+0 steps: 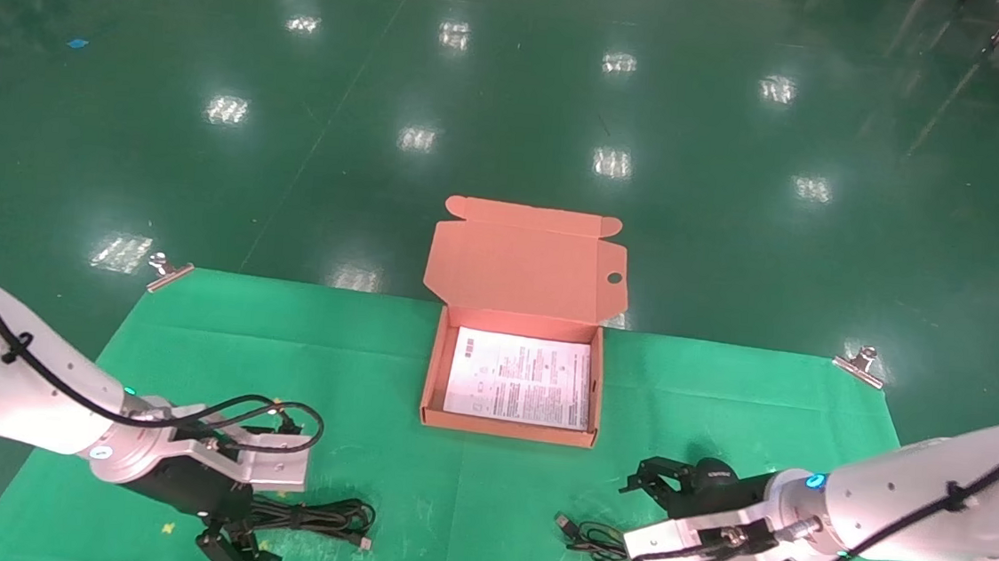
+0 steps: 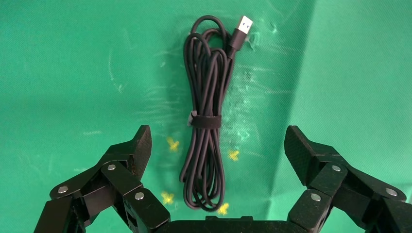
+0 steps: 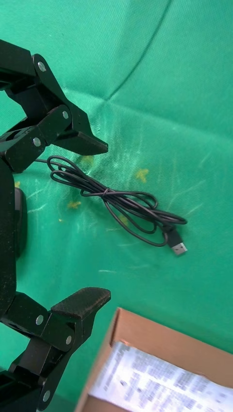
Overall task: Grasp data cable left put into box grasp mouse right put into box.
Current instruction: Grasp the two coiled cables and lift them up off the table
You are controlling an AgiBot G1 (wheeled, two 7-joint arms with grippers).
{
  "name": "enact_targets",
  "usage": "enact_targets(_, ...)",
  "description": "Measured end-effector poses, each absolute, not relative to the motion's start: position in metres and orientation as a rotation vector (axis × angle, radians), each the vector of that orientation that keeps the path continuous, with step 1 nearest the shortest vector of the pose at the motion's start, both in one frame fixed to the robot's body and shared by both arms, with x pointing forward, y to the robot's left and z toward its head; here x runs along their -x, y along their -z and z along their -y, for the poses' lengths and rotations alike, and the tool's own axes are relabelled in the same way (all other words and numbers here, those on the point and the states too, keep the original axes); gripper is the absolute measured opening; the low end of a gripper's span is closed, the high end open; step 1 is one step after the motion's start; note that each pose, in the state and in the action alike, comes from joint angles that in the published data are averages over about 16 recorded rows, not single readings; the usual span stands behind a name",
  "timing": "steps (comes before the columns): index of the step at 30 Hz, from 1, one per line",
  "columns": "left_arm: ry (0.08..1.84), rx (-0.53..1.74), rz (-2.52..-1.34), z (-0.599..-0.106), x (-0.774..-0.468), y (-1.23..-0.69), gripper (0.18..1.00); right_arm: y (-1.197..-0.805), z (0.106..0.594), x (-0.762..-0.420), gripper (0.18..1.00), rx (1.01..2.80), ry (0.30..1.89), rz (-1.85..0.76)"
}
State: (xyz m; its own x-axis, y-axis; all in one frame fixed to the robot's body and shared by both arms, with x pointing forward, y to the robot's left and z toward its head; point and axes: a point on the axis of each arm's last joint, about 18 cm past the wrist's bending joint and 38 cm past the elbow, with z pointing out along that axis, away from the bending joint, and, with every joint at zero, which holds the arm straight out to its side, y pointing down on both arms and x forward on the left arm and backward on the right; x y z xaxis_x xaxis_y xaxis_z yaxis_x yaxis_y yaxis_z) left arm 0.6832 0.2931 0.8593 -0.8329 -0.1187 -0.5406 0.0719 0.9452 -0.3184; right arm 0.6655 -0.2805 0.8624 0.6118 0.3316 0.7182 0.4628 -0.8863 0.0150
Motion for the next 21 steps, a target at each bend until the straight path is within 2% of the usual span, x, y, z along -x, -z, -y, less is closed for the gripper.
enact_targets(8,0.472,0.089,-2.511,-0.294,-0.695,-0.848,1.001,-0.852,0.282,-0.684,1.001,2.703,1.087,0.546)
enact_targets(21,0.459,0.123,-2.515,-0.292,-0.709,-0.831,1.001,-0.834,0.288,-0.7,1.001,2.754,1.056,0.5)
